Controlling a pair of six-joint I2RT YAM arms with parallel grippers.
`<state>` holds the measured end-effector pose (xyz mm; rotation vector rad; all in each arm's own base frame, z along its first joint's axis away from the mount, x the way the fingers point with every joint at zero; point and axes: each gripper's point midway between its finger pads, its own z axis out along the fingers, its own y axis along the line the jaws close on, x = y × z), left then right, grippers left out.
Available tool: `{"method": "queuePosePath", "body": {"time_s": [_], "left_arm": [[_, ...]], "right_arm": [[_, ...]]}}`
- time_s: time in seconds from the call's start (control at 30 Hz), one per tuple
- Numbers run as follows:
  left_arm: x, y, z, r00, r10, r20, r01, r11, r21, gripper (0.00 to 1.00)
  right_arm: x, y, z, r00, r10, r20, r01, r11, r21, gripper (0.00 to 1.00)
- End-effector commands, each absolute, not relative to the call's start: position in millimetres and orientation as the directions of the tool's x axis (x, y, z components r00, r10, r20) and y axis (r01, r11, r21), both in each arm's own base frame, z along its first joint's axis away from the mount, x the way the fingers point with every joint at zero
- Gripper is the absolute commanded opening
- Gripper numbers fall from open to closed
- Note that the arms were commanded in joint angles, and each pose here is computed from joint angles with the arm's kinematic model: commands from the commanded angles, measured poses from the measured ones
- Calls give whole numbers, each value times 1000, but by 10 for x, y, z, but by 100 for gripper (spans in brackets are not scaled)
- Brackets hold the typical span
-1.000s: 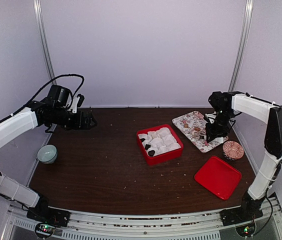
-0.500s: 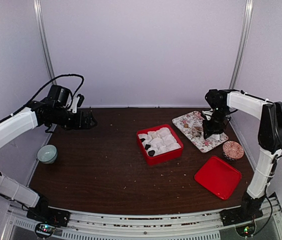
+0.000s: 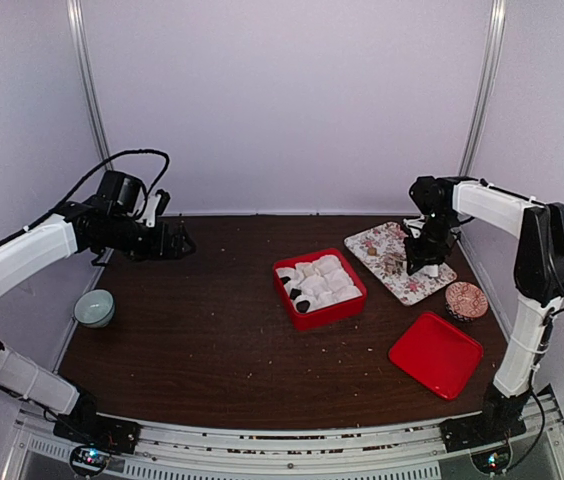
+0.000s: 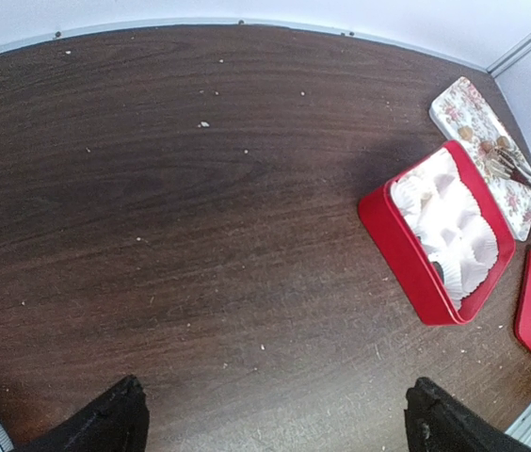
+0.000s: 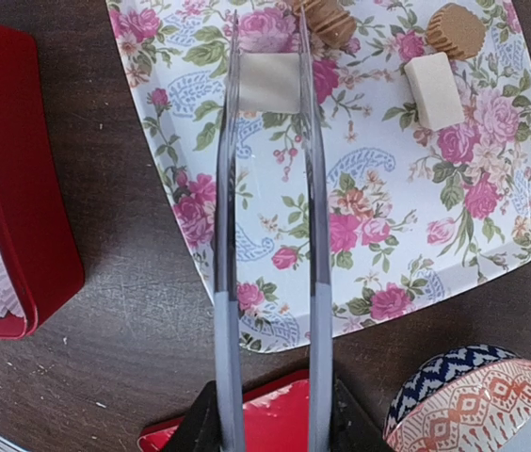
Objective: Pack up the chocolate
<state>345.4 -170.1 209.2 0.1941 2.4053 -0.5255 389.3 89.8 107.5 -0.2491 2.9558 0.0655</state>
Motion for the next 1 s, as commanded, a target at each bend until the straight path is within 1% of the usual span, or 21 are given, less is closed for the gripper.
{"method": "queuePosePath", "body": {"time_s": [0.0, 0.3, 0.5, 0.97], "left_arm": [[3564, -1747, 2273, -735, -19, -678, 290, 895, -339, 98], [3473, -1734, 2242, -734, -23, -678, 296, 888, -351, 98], [3404, -1704, 2250, -730, -21, -683, 300, 888, -348, 98], [3281, -1636, 2224, -733, -31, -680, 285, 893, -347, 98]], "right_arm": [[3840, 918, 1436, -956, -143, -257, -161, 986, 52, 29], [3659, 1200, 1886, -928, -116, -355, -178, 973, 148, 28], [3498, 1570, 2083, -896, -175, -409, -271, 944, 188, 28], [3257, 2394, 1735, -874, -319, -367, -419, 877, 235, 28]]}}
